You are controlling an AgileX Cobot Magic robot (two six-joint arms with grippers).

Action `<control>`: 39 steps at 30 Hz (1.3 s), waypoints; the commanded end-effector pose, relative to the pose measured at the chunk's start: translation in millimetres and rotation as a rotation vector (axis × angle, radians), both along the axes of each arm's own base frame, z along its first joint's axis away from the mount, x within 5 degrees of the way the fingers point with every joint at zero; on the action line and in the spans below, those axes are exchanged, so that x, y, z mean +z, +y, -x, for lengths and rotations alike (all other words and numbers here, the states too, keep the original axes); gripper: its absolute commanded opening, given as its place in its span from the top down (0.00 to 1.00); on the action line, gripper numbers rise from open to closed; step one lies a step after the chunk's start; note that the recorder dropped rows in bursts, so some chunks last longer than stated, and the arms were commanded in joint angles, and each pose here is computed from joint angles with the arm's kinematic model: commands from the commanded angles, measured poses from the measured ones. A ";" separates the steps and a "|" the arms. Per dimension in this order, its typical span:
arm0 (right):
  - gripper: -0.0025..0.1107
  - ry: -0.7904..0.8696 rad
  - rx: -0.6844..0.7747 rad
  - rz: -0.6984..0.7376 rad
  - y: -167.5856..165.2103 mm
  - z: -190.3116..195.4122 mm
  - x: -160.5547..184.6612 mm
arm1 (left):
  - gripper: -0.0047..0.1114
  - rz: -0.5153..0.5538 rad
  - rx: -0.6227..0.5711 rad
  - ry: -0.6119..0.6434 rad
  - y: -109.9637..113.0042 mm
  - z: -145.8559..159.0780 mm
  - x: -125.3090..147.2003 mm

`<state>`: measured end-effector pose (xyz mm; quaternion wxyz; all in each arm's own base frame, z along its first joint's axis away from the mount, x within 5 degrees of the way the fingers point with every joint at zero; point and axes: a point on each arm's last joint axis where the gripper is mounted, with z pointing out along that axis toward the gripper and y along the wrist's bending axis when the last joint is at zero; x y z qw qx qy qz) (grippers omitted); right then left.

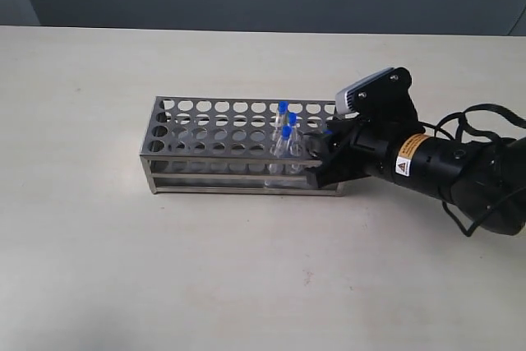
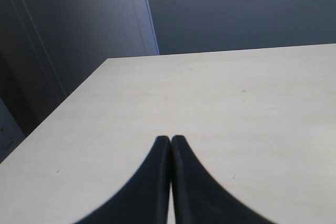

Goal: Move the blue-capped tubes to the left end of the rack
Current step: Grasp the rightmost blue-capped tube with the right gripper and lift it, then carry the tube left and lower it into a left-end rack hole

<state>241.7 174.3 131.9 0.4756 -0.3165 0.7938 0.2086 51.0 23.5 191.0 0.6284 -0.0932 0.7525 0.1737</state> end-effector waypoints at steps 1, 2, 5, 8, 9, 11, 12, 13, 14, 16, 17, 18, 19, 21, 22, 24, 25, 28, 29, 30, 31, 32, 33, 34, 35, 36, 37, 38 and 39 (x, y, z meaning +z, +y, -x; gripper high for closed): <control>0.90 0.025 -0.017 -0.012 -0.7 -0.9 -1.2 | 0.95 -0.003 -0.003 -0.013 -0.3 0.3 1.8; 0.96 0.025 -0.014 -0.012 -0.6 -0.7 -1.2 | 0.95 -0.003 -0.003 -0.013 -0.3 0.3 1.8; 0.98 0.026 -0.014 -0.011 -0.6 -0.7 -1.3 | 0.95 -0.003 -0.003 -0.013 -0.3 0.3 1.8; 0.98 0.026 -0.014 -0.011 -0.6 -0.7 -1.3 | 0.95 -0.003 -0.003 -0.013 -0.3 0.3 1.8; 0.98 0.026 -0.014 -0.011 -0.6 -0.7 -1.3 | 0.95 -0.003 -0.003 -0.013 -0.3 0.3 1.8; 0.98 0.026 -0.014 -0.011 -0.6 -0.7 -1.3 | 0.95 -0.003 -0.003 -0.013 -0.3 0.3 1.8; 0.98 0.025 -0.014 -0.012 -0.6 -0.7 -0.8 | 0.95 -0.003 -0.003 -0.013 -0.3 0.3 1.8; 0.98 0.022 -0.014 -0.013 -0.7 -0.6 0.1 | 0.95 -0.003 -0.003 -0.013 -0.3 0.3 1.8; 0.98 0.017 -0.015 -0.015 -0.9 -0.5 2.8 | 0.95 -0.003 -0.003 -0.013 -0.3 0.3 1.8; 0.98 -0.010 -0.017 -0.026 -2.0 0.5 14.6 | 0.95 -0.003 -0.003 -0.013 -0.3 0.3 1.8; 0.98 -0.020 -0.019 -0.028 -2.8 1.2 19.8 | 0.95 -0.003 -0.003 -0.013 -0.3 0.3 1.8; 0.98 -0.032 -0.022 -0.030 -3.9 2.2 26.5 | 0.95 -0.003 -0.003 -0.013 -0.3 0.3 1.8; 0.98 -0.043 -0.024 -0.033 -4.9 3.1 32.2 | 0.95 -0.003 -0.003 -0.013 -0.3 0.3 1.8; 0.98 -0.055 -0.029 -0.030 -7.0 5.0 40.6 | 0.95 -0.003 -0.003 -0.013 -0.3 0.3 1.8; 0.98 -0.059 -0.029 -0.025 -7.9 6.1 43.9 | 0.95 -0.003 -0.003 -0.013 -0.3 0.3 1.8; 0.98 -0.090 -0.016 -0.018 -10.1 9.9 56.2 | 0.95 -0.003 -0.003 -0.013 -0.3 0.3 1.8; 0.98 -0.109 -0.008 -0.019 -10.7 11.5 61.3 | 0.95 -0.003 -0.003 -0.013 -0.3 0.3 1.8; 0.98 -0.174 0.006 -0.021 -12.3 14.0 84.3 | 0.95 -0.003 -0.003 -0.013 -0.3 0.3 1.8; 0.98 -0.185 -0.005 -0.007 -12.1 10.7 97.4 | 0.95 -0.003 -0.003 -0.013 -0.3 0.3 1.8; 0.98 -0.193 -0.006 0.000 -11.1 9.2 102.7 | 0.95 -0.003 -0.003 -0.013 -0.3 0.3 1.8; 0.98 -0.220 -0.008 -0.019 -7.5 3.4 116.6 | 0.95 -0.003 -0.003 -0.013 -0.3 0.3 1.8; 0.98 -0.237 -0.003 -0.035 -4.9 0.4 124.3 | 0.95 -0.003 -0.003 -0.013 -0.3 0.3 1.8; 0.98 -0.252 0.010 -0.068 2.4 -3.8 136.6 | 0.95 -0.003 -0.003 -0.013 -0.3 0.3 1.8; 0.98 -0.257 0.018 -0.084 7.3 -5.6 143.3 | 0.95 -0.003 -0.003 -0.013 -0.3 0.3 1.8; 0.98 -0.252 0.045 -0.109 21.3 -9.1 153.1 | 0.95 -0.003 -0.003 -0.013 -0.3 0.3 1.8; 0.98 -0.254 0.102 -0.114 39.1 -10.6 157.0 | 0.95 -0.003 -0.003 -0.013 -0.3 0.3 1.8; 0.98 -0.252 0.139 -0.114 50.8 -10.8 157.2 | 0.95 -0.003 -0.003 -0.013 -0.3 0.3 1.8; 0.98 -0.236 0.203 -0.112 73.9 -10.5 153.7 | 0.95 -0.003 -0.003 -0.013 -0.3 0.3 1.8; 0.98 -0.223 0.230 -0.111 85.9 -11.1 150.0 | 0.95 -0.003 -0.003 -0.013 -0.3 0.3 1.8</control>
